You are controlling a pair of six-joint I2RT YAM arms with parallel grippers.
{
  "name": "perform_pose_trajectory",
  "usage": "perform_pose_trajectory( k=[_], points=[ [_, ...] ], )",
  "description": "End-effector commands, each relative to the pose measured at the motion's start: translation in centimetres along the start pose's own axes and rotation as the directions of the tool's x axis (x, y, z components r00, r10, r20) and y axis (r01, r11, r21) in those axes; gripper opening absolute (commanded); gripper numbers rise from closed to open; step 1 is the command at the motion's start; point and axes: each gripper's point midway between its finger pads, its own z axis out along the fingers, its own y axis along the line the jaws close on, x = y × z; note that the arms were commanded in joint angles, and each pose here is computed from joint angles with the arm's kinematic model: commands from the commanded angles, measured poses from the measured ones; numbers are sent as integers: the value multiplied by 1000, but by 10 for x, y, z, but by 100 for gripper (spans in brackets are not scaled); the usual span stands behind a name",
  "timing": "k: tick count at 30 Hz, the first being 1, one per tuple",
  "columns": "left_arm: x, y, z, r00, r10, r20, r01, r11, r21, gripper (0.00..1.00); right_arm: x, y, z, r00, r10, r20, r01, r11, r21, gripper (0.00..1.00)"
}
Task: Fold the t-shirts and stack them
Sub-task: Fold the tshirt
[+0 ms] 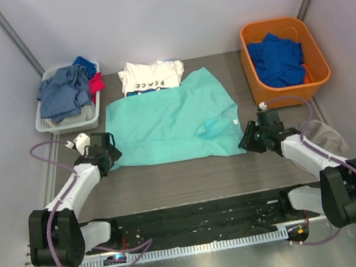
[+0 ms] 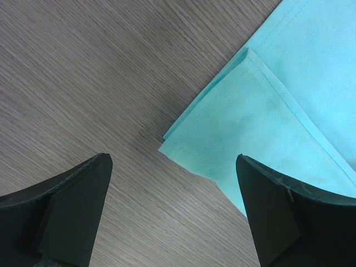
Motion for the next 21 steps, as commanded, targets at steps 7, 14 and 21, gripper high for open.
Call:
perform_pose_trajectory(
  k=[7, 14, 21],
  points=[
    [-8, -5, 1, 999, -7, 34, 6, 1000, 8, 99, 3, 6, 0, 1000, -14, -3, 14, 999, -44, 12],
    [-3, 3, 8, 999, 31, 12, -31, 998, -50, 86, 1, 7, -1, 1000, -9, 2, 9, 999, -46, 1],
    [11, -1, 22, 996, 67, -54, -71, 995, -74, 75, 1, 6, -1, 1000, -12, 0, 12, 999, -39, 1]
  ],
)
